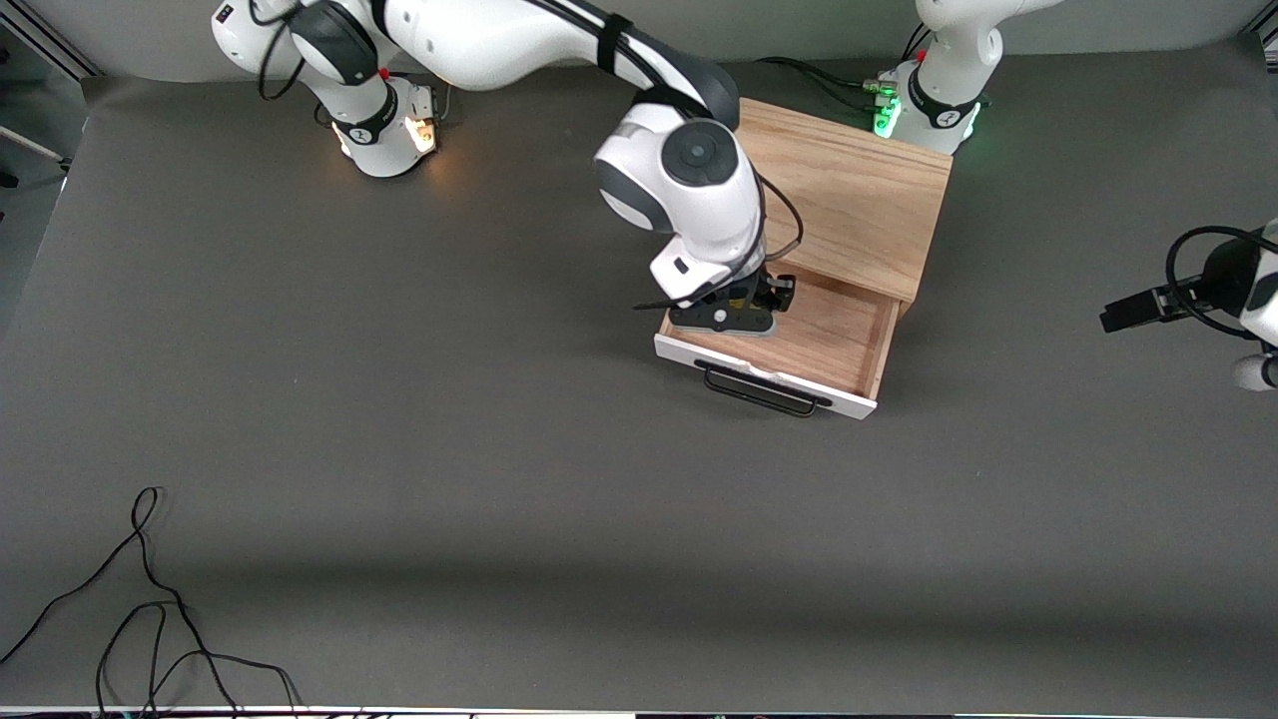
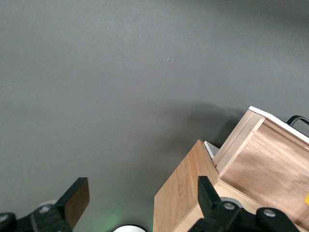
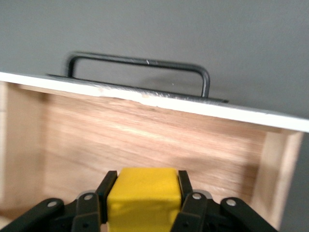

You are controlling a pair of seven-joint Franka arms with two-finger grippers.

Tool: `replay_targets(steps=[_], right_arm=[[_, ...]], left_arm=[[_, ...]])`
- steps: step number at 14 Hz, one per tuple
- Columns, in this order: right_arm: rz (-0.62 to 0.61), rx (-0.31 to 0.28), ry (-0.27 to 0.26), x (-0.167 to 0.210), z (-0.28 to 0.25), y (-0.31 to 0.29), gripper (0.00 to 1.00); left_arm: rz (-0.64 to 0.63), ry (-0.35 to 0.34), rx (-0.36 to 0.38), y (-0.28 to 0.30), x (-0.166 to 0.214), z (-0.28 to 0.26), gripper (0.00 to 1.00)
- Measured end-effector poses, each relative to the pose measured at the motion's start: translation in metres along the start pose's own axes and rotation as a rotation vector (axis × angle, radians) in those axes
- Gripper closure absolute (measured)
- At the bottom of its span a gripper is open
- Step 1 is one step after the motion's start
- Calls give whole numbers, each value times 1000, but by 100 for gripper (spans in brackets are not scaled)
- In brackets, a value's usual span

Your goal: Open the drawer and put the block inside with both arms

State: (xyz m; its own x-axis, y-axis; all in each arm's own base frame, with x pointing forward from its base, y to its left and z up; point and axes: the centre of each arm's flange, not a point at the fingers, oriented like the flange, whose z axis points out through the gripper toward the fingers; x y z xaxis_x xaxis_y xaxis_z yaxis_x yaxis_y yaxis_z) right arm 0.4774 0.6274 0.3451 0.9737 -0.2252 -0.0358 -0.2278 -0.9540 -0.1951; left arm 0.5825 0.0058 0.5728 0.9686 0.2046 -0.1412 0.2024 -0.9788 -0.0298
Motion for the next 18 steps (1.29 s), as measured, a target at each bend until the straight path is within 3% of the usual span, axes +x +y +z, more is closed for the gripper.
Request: replay_targets(steps=[3,9,14,18], right_arm=[[18,-24,-11,3,30,5,45],[42,-31,-17,-15,37,-1,43],[37,-21,-13,-19,32,-6,0],[47,-28,-5,-9,-3,-6,0]], left_arm=[[21,24,7,4,-8,-2,0],[142,110,7,5,-23,-9,0],[175,114,10,17,-33,-10,0],[188,111,11,17,-33,-9,0]])
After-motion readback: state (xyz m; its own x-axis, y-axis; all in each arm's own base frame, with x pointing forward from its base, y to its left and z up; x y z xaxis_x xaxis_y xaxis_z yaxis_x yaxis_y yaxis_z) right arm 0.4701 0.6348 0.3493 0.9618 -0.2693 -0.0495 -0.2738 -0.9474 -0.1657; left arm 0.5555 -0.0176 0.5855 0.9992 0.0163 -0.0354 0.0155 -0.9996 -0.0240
